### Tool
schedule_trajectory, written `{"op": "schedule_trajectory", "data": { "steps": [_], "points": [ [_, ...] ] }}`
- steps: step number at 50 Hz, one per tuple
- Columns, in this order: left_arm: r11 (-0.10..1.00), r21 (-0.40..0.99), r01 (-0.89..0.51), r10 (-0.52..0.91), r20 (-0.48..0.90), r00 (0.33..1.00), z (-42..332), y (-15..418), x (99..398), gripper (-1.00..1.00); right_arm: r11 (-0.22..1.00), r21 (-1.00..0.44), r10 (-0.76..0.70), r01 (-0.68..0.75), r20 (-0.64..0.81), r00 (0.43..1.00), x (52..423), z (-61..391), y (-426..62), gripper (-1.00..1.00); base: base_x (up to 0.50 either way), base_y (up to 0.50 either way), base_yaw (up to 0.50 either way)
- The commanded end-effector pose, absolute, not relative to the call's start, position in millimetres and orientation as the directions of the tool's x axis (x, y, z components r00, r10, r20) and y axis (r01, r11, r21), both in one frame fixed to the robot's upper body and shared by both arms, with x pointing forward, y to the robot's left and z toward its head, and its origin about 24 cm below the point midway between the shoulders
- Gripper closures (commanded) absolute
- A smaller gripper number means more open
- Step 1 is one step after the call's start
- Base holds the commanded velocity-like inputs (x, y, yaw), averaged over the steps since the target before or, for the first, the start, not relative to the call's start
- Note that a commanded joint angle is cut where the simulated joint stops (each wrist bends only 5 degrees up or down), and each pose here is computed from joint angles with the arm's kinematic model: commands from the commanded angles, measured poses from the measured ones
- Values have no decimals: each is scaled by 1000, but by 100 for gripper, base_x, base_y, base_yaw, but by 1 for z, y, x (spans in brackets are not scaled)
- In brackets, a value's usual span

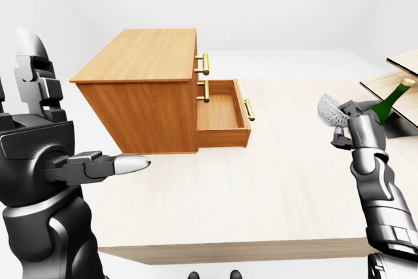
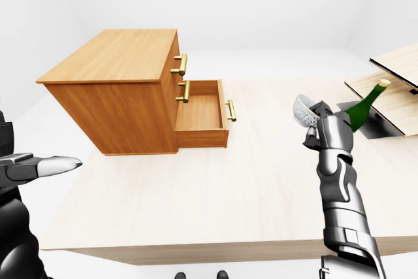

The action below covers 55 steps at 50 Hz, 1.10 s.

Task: Put the bowl on top of the cabinet.

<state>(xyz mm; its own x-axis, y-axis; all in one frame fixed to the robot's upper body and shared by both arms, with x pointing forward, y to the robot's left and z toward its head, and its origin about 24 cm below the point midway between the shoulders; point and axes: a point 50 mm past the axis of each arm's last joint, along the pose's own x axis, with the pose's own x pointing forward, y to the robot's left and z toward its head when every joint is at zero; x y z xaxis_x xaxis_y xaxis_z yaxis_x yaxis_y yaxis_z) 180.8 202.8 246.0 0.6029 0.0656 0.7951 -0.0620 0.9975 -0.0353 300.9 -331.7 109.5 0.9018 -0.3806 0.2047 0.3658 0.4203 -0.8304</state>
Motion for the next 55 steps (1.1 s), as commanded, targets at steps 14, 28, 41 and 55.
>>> {"op": "schedule_trajectory", "data": {
  "steps": [14,28,41,55],
  "points": [
    [997,-36,-61,65,802,594,248,203,179,-100,305,-849,-244,431,368,898,314,192,-310,100,0,0,0],
    [997,-39,-63,68,809,584,250,205,178,-100,317,-833,-197,453,410,891,334,226,-289,100,0,0,0],
    [997,-41,-63,70,808,584,250,205,178,-100,341,-826,-141,450,428,893,353,246,-261,100,0,0,0],
    [997,-45,-61,73,808,585,250,206,179,-100,368,-821,-102,437,431,896,369,256,-236,100,0,0,0]
  ]
}}
